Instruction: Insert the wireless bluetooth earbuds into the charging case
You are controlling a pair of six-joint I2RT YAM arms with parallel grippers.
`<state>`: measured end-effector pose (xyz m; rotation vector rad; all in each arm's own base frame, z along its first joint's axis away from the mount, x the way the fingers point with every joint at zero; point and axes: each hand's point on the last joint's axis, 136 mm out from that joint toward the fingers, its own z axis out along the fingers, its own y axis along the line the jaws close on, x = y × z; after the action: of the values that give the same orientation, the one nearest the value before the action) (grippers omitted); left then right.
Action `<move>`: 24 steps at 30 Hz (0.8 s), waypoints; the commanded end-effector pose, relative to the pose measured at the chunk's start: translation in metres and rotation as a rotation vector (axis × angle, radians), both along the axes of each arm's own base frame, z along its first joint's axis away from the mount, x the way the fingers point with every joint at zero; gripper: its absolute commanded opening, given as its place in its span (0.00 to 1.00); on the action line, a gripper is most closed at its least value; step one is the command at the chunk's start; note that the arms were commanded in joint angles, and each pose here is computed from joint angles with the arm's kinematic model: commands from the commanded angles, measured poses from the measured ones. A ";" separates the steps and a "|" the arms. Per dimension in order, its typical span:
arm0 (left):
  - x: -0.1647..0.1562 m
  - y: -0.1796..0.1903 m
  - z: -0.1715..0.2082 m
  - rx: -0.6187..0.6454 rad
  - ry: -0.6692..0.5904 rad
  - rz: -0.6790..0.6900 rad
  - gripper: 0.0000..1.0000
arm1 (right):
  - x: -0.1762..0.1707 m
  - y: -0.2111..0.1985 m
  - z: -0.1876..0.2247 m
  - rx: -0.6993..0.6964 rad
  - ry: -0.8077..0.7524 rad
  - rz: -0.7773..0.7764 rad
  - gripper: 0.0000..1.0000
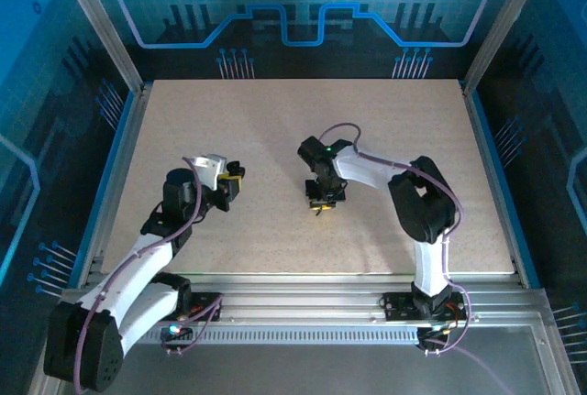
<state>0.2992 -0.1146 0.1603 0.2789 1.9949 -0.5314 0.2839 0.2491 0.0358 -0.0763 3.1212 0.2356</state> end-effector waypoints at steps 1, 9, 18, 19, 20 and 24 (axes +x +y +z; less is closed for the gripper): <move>0.001 -0.018 0.023 -0.068 -0.057 -0.085 0.03 | 0.009 0.003 0.035 0.055 -0.134 0.021 0.19; -0.012 -0.060 0.029 -0.089 -0.122 -0.278 0.03 | 0.019 0.007 0.101 0.183 -0.401 0.126 0.19; -0.019 -0.113 0.033 -0.040 -0.182 -0.477 0.03 | 0.010 0.020 0.166 0.304 -0.674 0.333 0.19; -0.019 -0.117 0.035 -0.044 -0.193 -0.492 0.04 | 0.008 0.021 0.174 0.314 -0.708 0.357 0.19; -0.020 -0.120 0.036 -0.045 -0.203 -0.503 0.03 | 0.006 0.022 0.181 0.323 -0.735 0.377 0.19; -0.023 -0.131 0.043 -0.048 -0.242 -0.551 0.04 | -0.002 0.029 0.201 0.377 -0.824 0.445 0.18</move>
<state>0.2759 -0.2321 0.1728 0.7608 1.8041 -0.8309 0.2839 0.2665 0.2161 -0.5734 2.3049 0.5705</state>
